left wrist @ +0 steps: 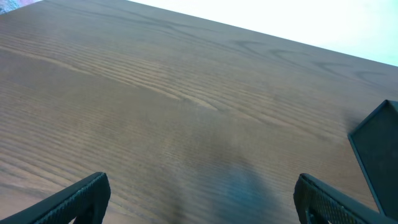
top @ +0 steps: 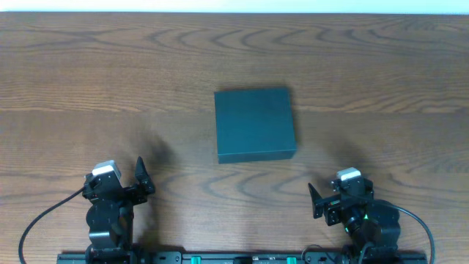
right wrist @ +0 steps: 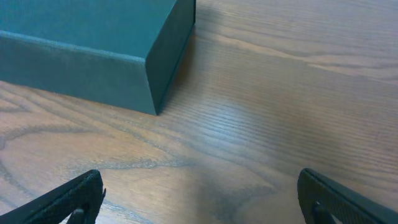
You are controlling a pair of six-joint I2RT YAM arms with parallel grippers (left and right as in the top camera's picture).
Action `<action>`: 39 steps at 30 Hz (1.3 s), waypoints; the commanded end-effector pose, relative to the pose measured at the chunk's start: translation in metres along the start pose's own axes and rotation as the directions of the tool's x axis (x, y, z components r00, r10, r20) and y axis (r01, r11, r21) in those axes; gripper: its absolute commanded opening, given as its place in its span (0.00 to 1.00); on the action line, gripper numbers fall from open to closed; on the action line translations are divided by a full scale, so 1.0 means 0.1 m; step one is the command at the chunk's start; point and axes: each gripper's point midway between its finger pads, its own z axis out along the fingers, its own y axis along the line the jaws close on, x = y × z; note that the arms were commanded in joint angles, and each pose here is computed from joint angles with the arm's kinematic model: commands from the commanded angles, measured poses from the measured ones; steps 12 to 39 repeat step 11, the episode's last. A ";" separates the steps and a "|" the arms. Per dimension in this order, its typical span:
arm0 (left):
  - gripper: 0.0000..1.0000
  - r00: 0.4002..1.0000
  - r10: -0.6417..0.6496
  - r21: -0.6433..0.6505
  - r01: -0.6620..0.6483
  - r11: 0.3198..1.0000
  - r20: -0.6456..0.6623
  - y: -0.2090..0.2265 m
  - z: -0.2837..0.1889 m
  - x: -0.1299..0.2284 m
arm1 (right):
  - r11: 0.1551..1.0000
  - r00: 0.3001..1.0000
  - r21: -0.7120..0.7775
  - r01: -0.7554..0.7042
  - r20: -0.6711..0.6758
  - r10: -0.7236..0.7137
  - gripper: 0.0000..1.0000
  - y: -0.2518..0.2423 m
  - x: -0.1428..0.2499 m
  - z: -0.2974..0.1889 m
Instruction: Pack container
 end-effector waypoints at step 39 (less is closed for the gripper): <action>0.95 1.000 0.007 -0.002 -0.007 1.000 -0.015 0.01 0.03 0.08 | 1.000 1.000 0.011 0.003 0.008 -0.003 0.99 -0.02 -0.01 0.00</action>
